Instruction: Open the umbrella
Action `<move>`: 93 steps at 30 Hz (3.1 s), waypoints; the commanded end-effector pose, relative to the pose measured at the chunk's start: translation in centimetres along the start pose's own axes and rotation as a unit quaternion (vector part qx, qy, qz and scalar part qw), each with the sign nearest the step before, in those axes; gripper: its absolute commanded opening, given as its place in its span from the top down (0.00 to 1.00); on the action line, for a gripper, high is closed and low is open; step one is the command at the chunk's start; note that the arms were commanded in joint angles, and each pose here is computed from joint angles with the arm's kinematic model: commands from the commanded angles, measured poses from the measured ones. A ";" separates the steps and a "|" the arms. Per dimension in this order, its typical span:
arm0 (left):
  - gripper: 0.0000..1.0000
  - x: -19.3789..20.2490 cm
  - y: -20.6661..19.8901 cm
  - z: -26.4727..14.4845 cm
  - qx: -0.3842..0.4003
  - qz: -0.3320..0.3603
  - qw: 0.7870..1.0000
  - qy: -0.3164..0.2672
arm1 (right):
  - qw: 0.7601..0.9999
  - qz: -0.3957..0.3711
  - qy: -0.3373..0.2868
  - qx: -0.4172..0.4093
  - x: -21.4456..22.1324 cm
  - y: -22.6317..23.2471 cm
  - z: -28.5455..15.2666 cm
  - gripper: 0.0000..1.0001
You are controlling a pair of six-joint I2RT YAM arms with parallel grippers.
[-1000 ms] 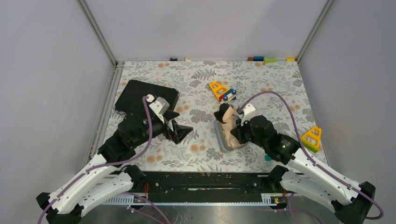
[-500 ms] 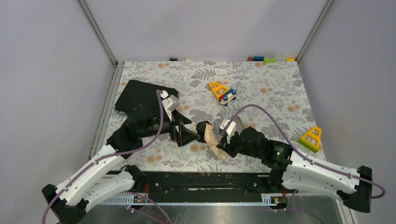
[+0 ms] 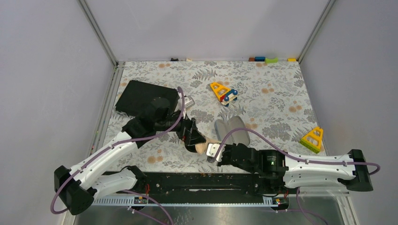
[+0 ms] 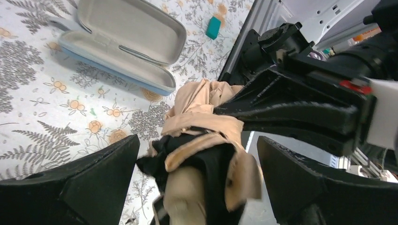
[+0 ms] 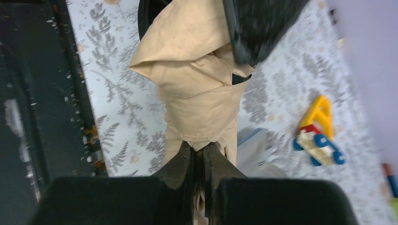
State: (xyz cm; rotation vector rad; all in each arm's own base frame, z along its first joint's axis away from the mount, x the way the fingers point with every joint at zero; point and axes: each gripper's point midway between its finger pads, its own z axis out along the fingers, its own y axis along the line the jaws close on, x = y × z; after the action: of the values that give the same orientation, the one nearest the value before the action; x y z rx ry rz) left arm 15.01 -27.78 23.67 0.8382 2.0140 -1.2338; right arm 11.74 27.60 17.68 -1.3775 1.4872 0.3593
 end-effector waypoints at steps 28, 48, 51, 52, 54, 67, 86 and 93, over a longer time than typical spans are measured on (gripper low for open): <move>1.00 -3.5 -4.9 -3.0 0.055 0.118 0.987 -0.099 | 0.948 0.152 -0.131 0.247 -4.9 -8.2 -4.4 0.00; 1.00 -7.3 -10.3 -9.5 0.129 0.178 0.918 -0.331 | 0.768 0.435 -0.468 0.037 -15.5 -4.5 -5.7 0.00; 1.00 -7.2 -11.4 -10.1 0.159 0.182 0.908 -0.341 | 0.750 0.444 -0.489 0.030 -16.7 -4.6 -5.5 0.00; 1.00 -7.1 -11.7 -10.2 0.169 0.178 0.906 -0.345 | 0.745 0.448 -0.493 0.030 -17.0 -4.7 -5.5 0.00; 1.00 -7.2 -12.4 -10.8 0.188 0.175 0.897 -0.359 | 0.736 0.466 -0.490 0.033 -17.2 -5.2 -4.9 0.00; 1.00 -7.6 -13.2 -13.0 0.187 0.187 0.877 -0.400 | 0.713 0.482 -0.508 -0.010 -18.7 -5.2 -4.1 0.00; 1.00 -8.8 -10.5 -16.9 0.068 0.179 0.854 -0.483 | 0.717 0.504 -0.481 0.029 -13.7 -5.4 -4.3 0.00; 1.00 -8.3 -11.3 -14.9 0.113 0.174 0.874 -0.440 | 0.728 0.457 -0.511 -0.009 -16.4 -4.8 -5.6 0.00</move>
State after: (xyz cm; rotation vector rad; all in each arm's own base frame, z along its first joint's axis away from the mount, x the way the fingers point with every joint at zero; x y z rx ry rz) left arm 9.35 -19.70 38.67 0.5231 1.0473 -1.2747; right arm 11.34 31.04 31.70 -0.1017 1.1538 1.4326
